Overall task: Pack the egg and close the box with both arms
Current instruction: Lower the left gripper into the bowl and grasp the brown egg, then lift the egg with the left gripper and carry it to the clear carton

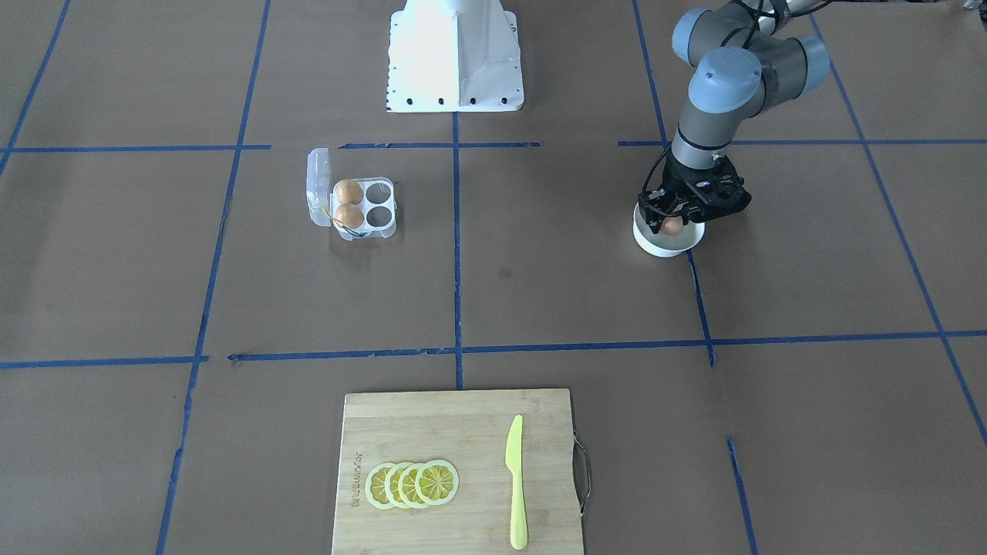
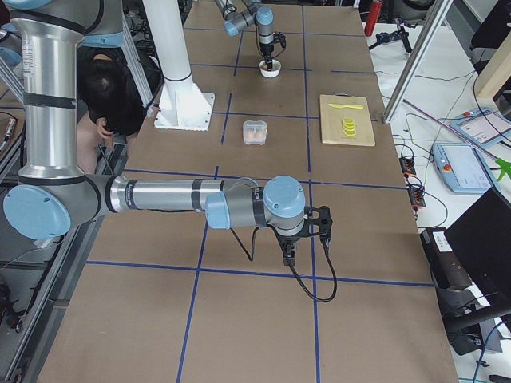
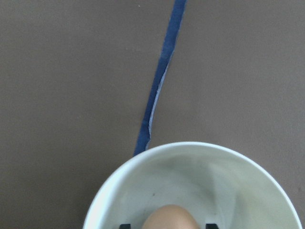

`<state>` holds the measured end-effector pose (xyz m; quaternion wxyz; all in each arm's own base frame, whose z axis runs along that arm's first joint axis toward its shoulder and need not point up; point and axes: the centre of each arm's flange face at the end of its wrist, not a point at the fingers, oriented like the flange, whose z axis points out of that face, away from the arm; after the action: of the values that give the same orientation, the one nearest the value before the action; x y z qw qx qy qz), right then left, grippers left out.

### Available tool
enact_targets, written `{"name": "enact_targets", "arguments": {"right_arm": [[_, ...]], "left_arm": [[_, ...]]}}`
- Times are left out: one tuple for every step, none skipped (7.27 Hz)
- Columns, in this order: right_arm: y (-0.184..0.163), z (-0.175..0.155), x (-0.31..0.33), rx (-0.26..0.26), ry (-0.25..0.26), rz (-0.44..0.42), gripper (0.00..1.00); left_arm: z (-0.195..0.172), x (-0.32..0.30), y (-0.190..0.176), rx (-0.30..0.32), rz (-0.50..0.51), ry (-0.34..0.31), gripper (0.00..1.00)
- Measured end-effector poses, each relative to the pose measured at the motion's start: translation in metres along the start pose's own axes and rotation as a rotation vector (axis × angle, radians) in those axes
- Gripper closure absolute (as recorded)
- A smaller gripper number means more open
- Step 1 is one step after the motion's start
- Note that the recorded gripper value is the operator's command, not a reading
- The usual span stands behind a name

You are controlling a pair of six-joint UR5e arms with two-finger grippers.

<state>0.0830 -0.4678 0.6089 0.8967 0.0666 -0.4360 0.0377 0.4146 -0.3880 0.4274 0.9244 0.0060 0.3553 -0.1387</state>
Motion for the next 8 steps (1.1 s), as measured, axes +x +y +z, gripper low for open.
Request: {"name": "enact_targets", "arguments": {"right_arm": [[0.000, 0.000, 0.000, 0.000, 0.000, 0.000, 0.00], [0.000, 0.000, 0.000, -0.001, 0.000, 0.001, 0.00], [0.000, 0.000, 0.001, -0.001, 0.000, 0.001, 0.00], [0.000, 0.000, 0.000, -0.001, 0.000, 0.001, 0.00], [-0.001, 0.000, 0.000, 0.000, 0.000, 0.000, 0.00], [-0.001, 0.000, 0.000, 0.000, 0.000, 0.001, 0.00], [-0.001, 0.000, 0.000, 0.000, 0.000, 0.000, 0.00], [-0.001, 0.000, 0.000, 0.000, -0.001, 0.000, 0.00]], "left_arm": [[-0.001, 0.001, 0.000, 0.000, 0.001, 0.002, 0.88], [-0.004, 0.002, 0.000, 0.001, 0.002, 0.007, 1.00], [-0.009, 0.003, 0.000, 0.005, 0.002, 0.016, 1.00], [-0.021, 0.005, -0.001, 0.011, 0.002, 0.036, 1.00], [-0.039, 0.005, -0.001, 0.020, -0.001, 0.051, 1.00], [-0.062, 0.004, -0.002, 0.028, -0.011, 0.050, 1.00], [-0.080, 0.006, 0.000, 0.032, -0.015, 0.049, 1.00], [-0.094, 0.015, 0.003, 0.042, -0.008, 0.066, 1.00]]}}
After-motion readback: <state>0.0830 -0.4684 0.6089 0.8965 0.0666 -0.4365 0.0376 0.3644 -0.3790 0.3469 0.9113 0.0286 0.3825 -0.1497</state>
